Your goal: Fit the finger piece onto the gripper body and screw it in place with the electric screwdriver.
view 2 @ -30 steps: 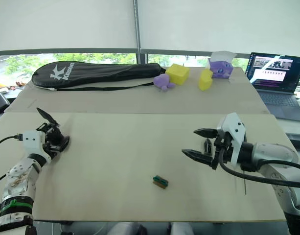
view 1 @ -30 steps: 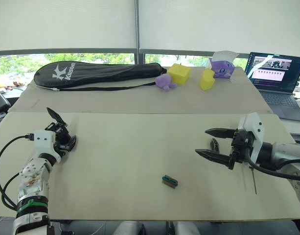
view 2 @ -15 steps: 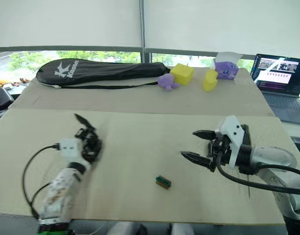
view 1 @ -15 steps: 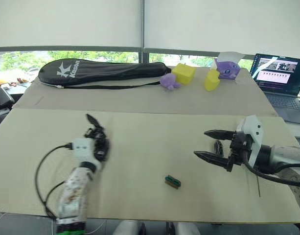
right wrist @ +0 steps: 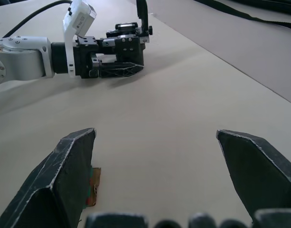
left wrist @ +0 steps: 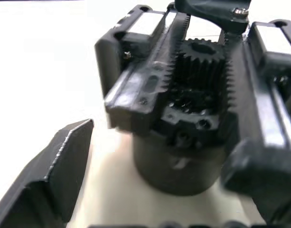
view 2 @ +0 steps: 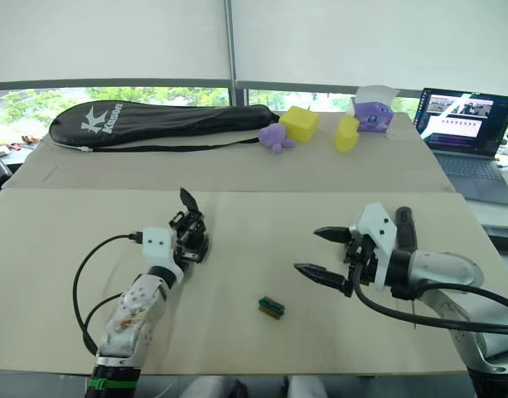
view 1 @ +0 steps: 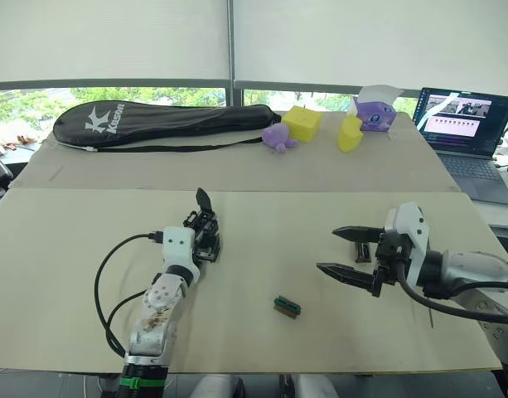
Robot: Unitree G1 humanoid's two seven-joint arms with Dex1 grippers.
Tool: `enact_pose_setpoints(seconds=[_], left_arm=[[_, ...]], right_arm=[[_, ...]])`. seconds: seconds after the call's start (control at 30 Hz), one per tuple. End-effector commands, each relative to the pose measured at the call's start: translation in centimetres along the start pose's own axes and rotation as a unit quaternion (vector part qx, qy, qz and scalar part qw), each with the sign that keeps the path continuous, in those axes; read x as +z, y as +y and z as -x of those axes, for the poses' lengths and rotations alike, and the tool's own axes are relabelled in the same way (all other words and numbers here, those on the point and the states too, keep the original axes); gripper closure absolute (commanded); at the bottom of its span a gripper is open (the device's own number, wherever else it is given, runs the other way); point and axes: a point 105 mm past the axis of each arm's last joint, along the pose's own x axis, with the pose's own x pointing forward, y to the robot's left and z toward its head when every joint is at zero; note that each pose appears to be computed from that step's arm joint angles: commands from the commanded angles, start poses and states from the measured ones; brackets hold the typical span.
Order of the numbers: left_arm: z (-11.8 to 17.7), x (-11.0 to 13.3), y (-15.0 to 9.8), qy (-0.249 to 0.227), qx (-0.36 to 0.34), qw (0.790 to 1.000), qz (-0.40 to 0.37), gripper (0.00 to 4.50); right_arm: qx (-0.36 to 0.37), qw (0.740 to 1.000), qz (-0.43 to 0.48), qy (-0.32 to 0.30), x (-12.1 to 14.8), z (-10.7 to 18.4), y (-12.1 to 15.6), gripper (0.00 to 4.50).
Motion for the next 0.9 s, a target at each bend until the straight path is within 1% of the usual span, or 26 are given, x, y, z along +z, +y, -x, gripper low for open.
enact_pose_setpoints(seconds=[0.03, 0.13, 0.17, 0.3, 0.4, 0.53, 0.6, 0.7, 0.77, 0.8, 0.83, 0.9], left_arm=[[1.0, -0.8, 0.9, 0.025, -0.076, 0.997, -0.013, 0.1], [1.3, -0.9, 2.5, 0.043, -0.14, 0.988, -0.046, 0.1], [1.0, -0.6, 2.9, 0.042, -0.159, 0.984, -0.06, 0.1], [0.2, 0.2, 2.2, 0.04, -0.244, 0.965, -0.092, 0.1], [-0.5, 0.4, 2.2, 0.036, -0.268, 0.957, -0.104, 0.1], [-0.9, 0.4, 1.8, 0.027, -0.292, 0.952, -0.082, 0.1], [-1.2, 0.4, 1.7, 0.023, -0.29, 0.953, -0.08, 0.1], [-1.5, 0.9, 1.3, 0.002, -0.285, 0.955, -0.078, 0.92], [-1.1, 1.0, 0.7, -0.007, -0.276, 0.958, -0.073, 1.93], [-0.7, 1.0, 0.0, -0.013, -0.27, 0.96, -0.069, 2.24], [-0.3, 1.2, -0.7, -0.019, -0.265, 0.962, -0.064, 2.23], [0.1, 1.9, -2.0, -0.038, -0.229, 0.972, -0.036, 2.23]], right_arm=[[0.0, 0.999, 0.027, -0.017, 1.2, 0.0, 0.4, 0.0], [-0.001, 0.999, 0.027, -0.017, 1.1, 0.0, 0.5, 0.0], [-0.002, 0.999, 0.027, -0.017, 1.1, 0.1, 0.5, 0.0], [-0.004, 0.999, 0.03, -0.017, 1.2, 0.0, 0.5, 0.0], [-0.004, 0.999, 0.031, -0.018, 1.3, -0.1, 0.7, 0.0], [-0.008, 0.999, 0.03, -0.018, 1.2, -0.1, 0.9, 0.0], [-0.008, 0.999, 0.029, -0.018, 1.1, -0.1, 1.0, 0.0], [-0.009, 0.999, 0.031, -0.017, 1.1, -0.1, 1.2, 0.0], [-0.007, 0.999, 0.033, -0.018, 1.2, -0.1, 1.4, 0.0], [-0.002, 0.999, 0.035, -0.02, 1.4, -0.2, 1.6, 0.0], [0.004, 0.999, 0.035, -0.022, 1.5, -0.3, 1.9, 0.0], [0.027, 0.999, 0.032, -0.025, 1.7, -0.5, 2.7, 0.0]])
